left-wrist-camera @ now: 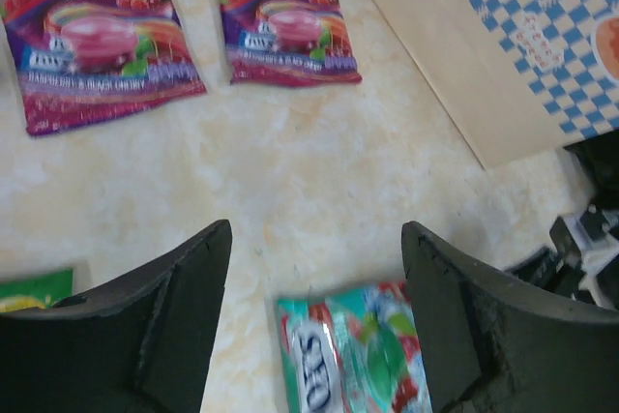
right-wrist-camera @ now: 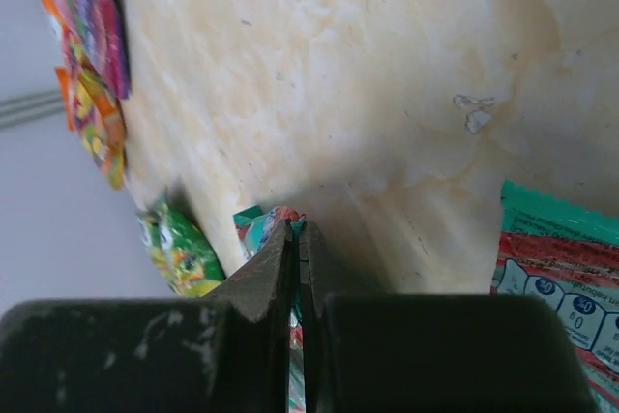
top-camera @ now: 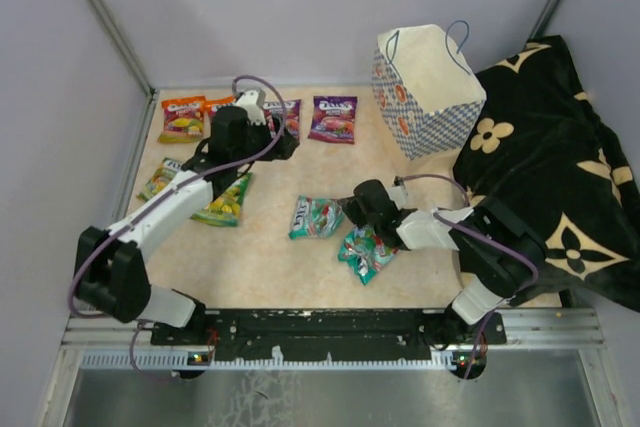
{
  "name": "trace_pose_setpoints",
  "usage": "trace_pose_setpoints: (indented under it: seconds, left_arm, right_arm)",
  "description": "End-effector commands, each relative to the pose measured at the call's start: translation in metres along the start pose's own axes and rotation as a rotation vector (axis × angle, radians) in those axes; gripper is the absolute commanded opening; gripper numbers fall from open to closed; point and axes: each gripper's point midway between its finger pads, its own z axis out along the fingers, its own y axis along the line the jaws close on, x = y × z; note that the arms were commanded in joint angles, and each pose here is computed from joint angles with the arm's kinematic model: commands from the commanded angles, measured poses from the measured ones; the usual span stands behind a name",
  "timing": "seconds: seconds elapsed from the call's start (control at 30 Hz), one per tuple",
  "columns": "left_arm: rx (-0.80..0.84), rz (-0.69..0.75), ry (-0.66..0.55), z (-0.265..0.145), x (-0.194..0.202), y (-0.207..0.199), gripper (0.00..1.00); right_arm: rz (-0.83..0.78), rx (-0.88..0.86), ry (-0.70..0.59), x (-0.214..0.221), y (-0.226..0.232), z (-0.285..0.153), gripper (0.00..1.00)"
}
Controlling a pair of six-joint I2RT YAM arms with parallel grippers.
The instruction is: Take the snacks out of the paper bag
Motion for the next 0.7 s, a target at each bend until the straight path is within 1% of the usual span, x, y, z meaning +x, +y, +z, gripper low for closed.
trace_pose_setpoints:
  seconds: [0.0, 0.1, 0.13, 0.2, 0.27, 0.3, 0.33, 0.4, 0.43, 0.5, 0.53, 0.6, 0.67]
  left_arm:
    - [-0.02, -0.028, 0.158, -0.033, 0.067, 0.017, 0.79]
    - [0.032, -0.113, 0.225, -0.045, 0.111, 0.013, 0.8]
    - [0.056, -0.139, 0.227, -0.048, 0.121, 0.009, 0.79]
    - [0.105, -0.177, 0.224, -0.05, 0.134, -0.004, 0.78]
    - [0.151, -0.162, 0.22, -0.049, 0.138, -0.028, 0.73]
    - [0.149, -0.139, 0.216, -0.048, 0.136, -0.037, 0.68]
    - [0.145, -0.117, 0.216, -0.045, 0.134, -0.047, 0.6]
    - [0.171, -0.104, 0.171, -0.041, 0.114, -0.071, 0.32]
    - [0.195, -0.115, 0.143, -0.041, 0.105, -0.08, 0.2]
    - [0.272, -0.154, 0.078, -0.041, 0.089, -0.097, 0.03]
    - [0.302, -0.17, 0.048, -0.04, 0.085, -0.101, 0.0]
    - [0.348, -0.207, -0.003, -0.036, 0.082, -0.106, 0.0]
    - [0.366, -0.234, -0.003, -0.026, 0.091, -0.105, 0.0]
  right_arm:
    - [0.158, -0.127, -0.21, -0.037, 0.053, -0.007, 0.0]
    - [0.147, -0.115, -0.217, -0.037, 0.051, -0.003, 0.0]
    - [0.142, -0.108, -0.21, -0.036, 0.048, -0.001, 0.0]
    - [0.128, -0.09, -0.198, -0.031, 0.039, 0.002, 0.0]
    - [0.114, -0.071, -0.193, -0.027, 0.028, 0.004, 0.0]
    - [0.106, -0.061, -0.193, -0.026, 0.022, 0.005, 0.0]
    - [0.097, -0.052, -0.195, -0.025, 0.017, 0.005, 0.0]
    - [0.079, -0.037, -0.199, -0.023, 0.008, 0.005, 0.0]
    - [0.071, -0.025, -0.201, -0.023, 0.002, 0.004, 0.0]
    - [0.052, -0.018, -0.208, -0.025, -0.005, 0.002, 0.0]
    - [0.04, -0.014, -0.21, -0.025, -0.009, 0.001, 0.0]
    - [0.0, -0.018, -0.212, -0.027, -0.013, -0.001, 0.0]
    - [-0.05, -0.017, -0.205, -0.026, -0.016, -0.003, 0.0]
